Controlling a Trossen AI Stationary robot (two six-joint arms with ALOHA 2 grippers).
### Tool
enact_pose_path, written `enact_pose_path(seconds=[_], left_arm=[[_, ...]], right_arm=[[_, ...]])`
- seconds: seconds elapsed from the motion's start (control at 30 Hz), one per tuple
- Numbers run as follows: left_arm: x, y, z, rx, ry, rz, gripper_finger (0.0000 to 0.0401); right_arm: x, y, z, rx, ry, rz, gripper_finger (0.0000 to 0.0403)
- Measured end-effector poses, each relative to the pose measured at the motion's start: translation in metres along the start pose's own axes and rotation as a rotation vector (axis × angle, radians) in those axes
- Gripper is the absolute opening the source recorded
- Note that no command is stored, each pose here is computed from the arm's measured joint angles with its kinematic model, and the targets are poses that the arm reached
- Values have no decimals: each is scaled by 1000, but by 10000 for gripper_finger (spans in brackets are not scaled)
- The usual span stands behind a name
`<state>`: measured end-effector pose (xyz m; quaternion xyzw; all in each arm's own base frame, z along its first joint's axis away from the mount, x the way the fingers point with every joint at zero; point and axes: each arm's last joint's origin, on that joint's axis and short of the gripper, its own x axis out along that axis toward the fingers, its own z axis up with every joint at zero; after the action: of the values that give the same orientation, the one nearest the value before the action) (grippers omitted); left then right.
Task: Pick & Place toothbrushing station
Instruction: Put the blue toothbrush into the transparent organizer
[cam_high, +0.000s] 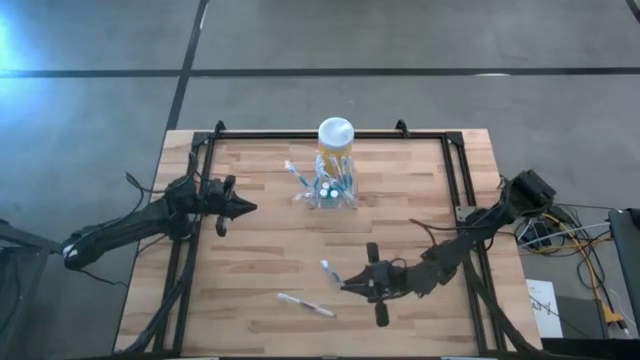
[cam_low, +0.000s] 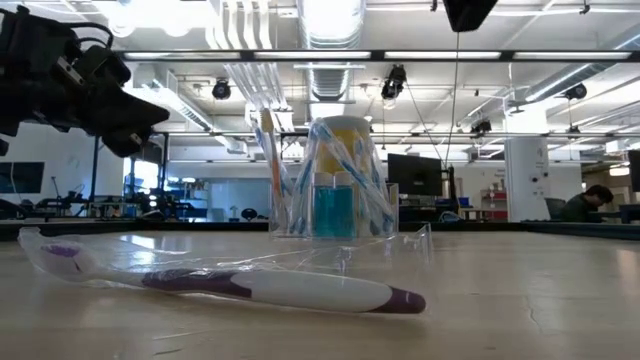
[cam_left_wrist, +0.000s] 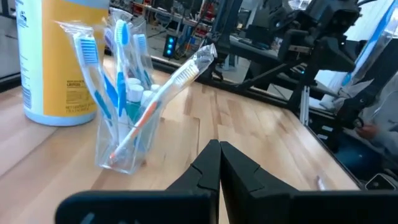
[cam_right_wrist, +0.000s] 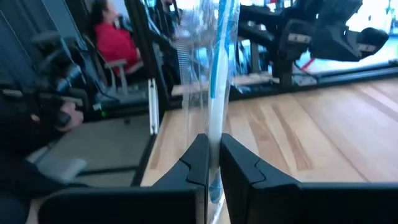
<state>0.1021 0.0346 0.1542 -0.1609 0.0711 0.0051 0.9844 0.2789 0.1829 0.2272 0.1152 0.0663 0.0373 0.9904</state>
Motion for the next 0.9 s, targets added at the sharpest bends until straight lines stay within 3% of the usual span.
enact_pose_path(seconds=[0.43,0.6,0.9], left_arm=[[2,2,-3,-28,38,12,7],[3,3,-5,-60,55,19,7],[6,5,-7,-171,76,40,7]], right_arm=[[-14,-11,-6,-17,-207,48,15],[-13,-12,-6,-64,-207,13,15],[-12,-21,-10,-42,-197,-27,15]])
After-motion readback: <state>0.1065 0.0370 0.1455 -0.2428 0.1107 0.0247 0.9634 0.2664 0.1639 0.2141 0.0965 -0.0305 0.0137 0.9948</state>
